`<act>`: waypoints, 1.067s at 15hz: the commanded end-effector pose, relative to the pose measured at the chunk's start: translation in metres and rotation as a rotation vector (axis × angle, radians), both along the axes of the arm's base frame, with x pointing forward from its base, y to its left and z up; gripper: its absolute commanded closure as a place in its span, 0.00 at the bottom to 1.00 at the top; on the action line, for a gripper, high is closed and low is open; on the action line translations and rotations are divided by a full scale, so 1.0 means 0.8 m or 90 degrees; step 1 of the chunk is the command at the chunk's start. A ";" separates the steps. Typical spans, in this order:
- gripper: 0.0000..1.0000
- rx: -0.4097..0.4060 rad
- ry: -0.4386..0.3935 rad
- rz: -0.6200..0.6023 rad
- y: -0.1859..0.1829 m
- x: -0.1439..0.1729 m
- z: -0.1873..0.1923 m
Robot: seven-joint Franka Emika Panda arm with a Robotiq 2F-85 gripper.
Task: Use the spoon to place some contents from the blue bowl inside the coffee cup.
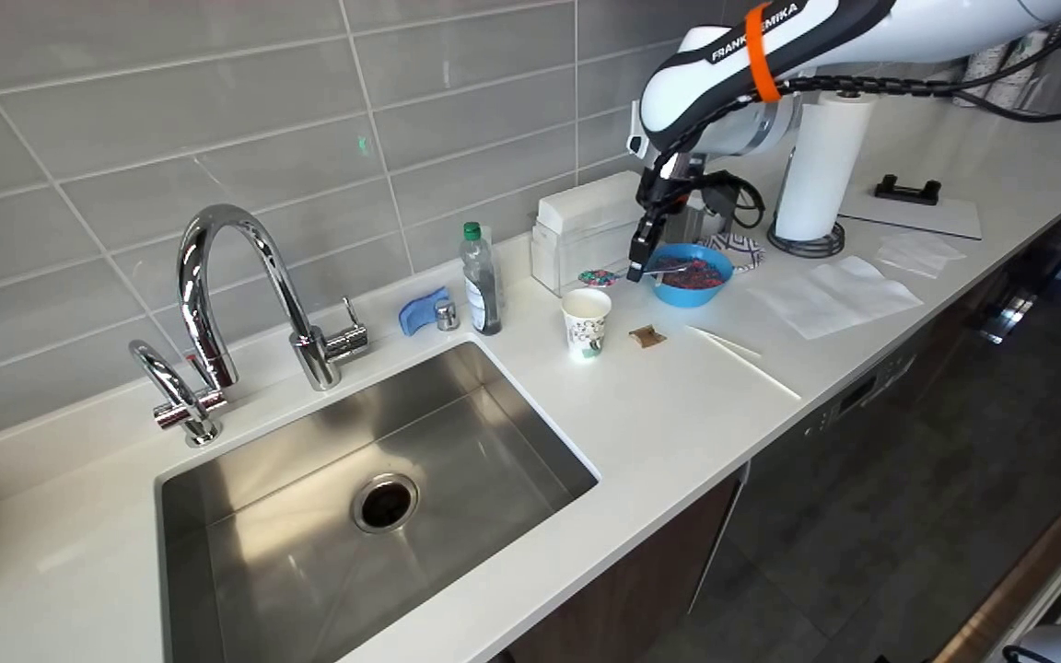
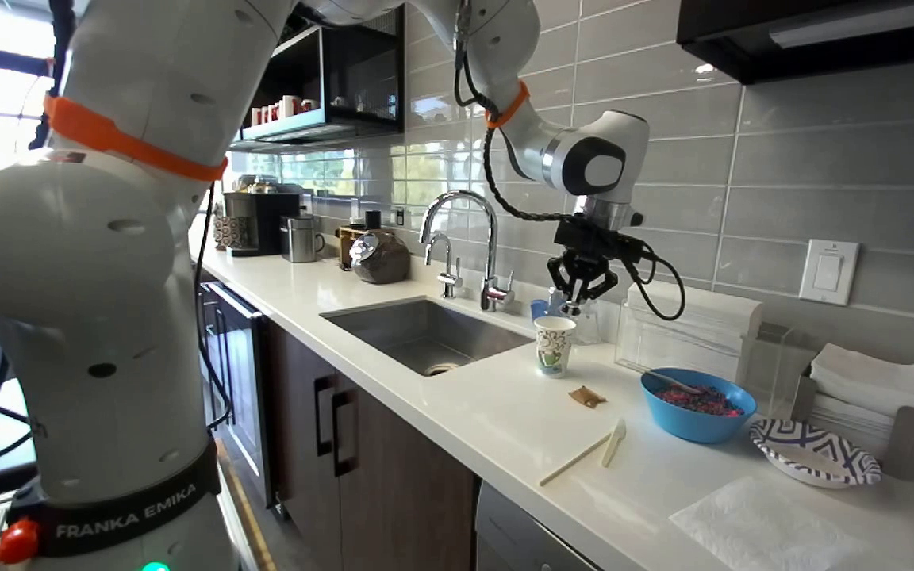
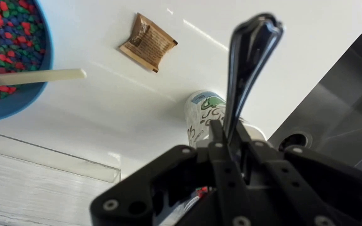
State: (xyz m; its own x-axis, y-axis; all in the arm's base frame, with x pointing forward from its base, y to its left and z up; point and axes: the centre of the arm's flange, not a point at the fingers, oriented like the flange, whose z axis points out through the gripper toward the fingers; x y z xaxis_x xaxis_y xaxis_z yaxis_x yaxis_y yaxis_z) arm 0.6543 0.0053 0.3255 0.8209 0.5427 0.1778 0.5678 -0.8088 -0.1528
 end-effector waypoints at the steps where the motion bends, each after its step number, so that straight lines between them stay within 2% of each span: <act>1: 0.97 -0.029 0.013 0.005 0.016 -0.013 -0.002; 16: 0.97 -0.148 0.026 0.023 0.062 -0.020 -0.004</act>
State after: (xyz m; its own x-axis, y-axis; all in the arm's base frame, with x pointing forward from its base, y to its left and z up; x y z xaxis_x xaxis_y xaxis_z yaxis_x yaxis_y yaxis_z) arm 0.6468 0.0466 0.3179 0.7968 0.6021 0.0501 0.6036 -0.7970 -0.0218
